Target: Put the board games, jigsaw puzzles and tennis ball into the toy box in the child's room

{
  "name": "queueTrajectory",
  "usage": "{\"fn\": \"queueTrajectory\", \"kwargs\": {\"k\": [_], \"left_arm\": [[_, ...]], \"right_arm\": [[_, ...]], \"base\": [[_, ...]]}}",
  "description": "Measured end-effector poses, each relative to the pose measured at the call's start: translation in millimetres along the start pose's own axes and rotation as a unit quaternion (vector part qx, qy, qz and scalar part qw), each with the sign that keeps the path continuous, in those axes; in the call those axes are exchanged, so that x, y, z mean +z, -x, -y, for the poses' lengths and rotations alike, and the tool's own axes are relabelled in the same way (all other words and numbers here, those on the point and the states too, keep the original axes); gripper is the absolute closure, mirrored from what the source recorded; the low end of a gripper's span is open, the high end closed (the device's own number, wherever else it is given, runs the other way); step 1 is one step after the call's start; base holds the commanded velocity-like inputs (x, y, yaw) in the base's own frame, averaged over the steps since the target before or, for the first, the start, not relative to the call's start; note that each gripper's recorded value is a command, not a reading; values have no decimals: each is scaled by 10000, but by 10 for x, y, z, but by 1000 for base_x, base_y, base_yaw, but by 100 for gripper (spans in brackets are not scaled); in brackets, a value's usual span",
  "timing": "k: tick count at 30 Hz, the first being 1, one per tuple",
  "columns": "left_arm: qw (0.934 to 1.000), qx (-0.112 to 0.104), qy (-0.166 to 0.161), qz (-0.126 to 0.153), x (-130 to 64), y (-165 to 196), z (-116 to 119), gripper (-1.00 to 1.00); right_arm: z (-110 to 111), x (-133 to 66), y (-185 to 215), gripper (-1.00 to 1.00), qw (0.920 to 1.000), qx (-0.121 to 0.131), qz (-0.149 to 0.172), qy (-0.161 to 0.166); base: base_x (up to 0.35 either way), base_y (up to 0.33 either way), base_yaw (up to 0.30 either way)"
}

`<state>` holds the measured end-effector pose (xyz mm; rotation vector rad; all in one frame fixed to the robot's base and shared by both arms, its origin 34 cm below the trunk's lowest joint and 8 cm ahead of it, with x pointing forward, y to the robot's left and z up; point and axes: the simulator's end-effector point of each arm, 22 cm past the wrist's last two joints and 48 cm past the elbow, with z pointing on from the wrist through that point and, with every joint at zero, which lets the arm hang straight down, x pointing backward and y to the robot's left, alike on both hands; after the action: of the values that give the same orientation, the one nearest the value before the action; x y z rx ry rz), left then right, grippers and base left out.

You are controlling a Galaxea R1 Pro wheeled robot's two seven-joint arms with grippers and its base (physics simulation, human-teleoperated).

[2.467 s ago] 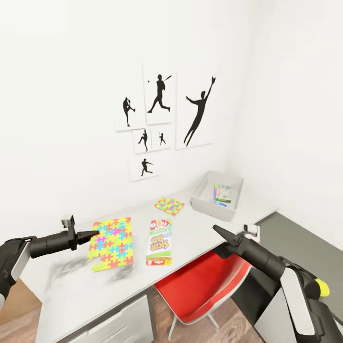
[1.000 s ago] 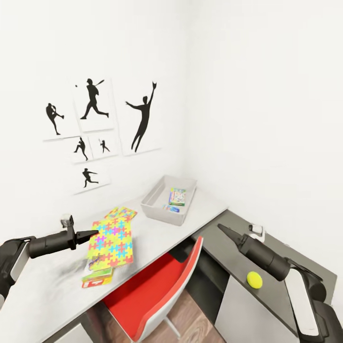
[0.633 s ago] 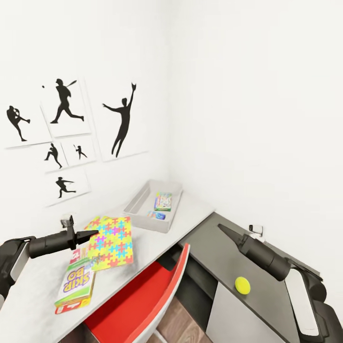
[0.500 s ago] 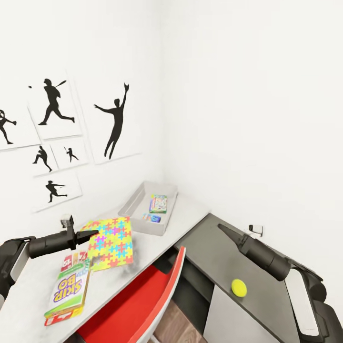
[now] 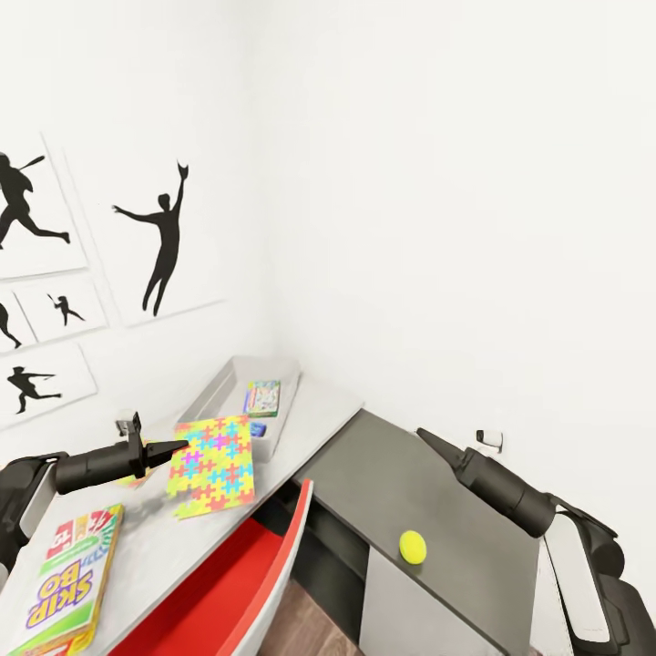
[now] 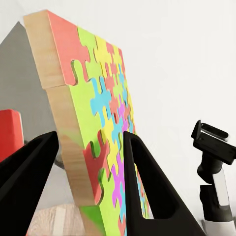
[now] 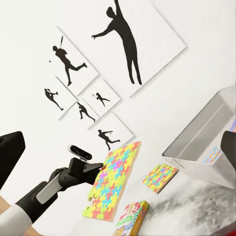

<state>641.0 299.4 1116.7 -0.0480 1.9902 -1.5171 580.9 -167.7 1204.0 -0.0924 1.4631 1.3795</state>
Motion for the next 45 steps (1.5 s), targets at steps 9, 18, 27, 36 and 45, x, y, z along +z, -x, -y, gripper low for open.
{"fn": "queueTrajectory", "kwargs": {"k": [9,18,27,36,45], "left_arm": [[10000,39,-12,13,-14,11,44,100],[10000,48,-18,19,-21,14,58,100],[10000,48,-18,18,-19,13,57,100],[10000,47,-14,15,-17,12,54,100],[10000,47,-5,13,-17,11,50,100]], "right_arm": [[-41,-3,21,-100,10000,-30,16,26],[-63,-4,33,-100,10000,-48,25,49],[-64,-1,34,-100,10000,-49,29,52],[-64,-1,35,-100,10000,-48,32,55],[-65,-1,36,-100,10000,-47,34,56]], "base": [[107,25,-240],[132,17,-60],[123,41,34],[154,22,135],[143,70,6]]}}
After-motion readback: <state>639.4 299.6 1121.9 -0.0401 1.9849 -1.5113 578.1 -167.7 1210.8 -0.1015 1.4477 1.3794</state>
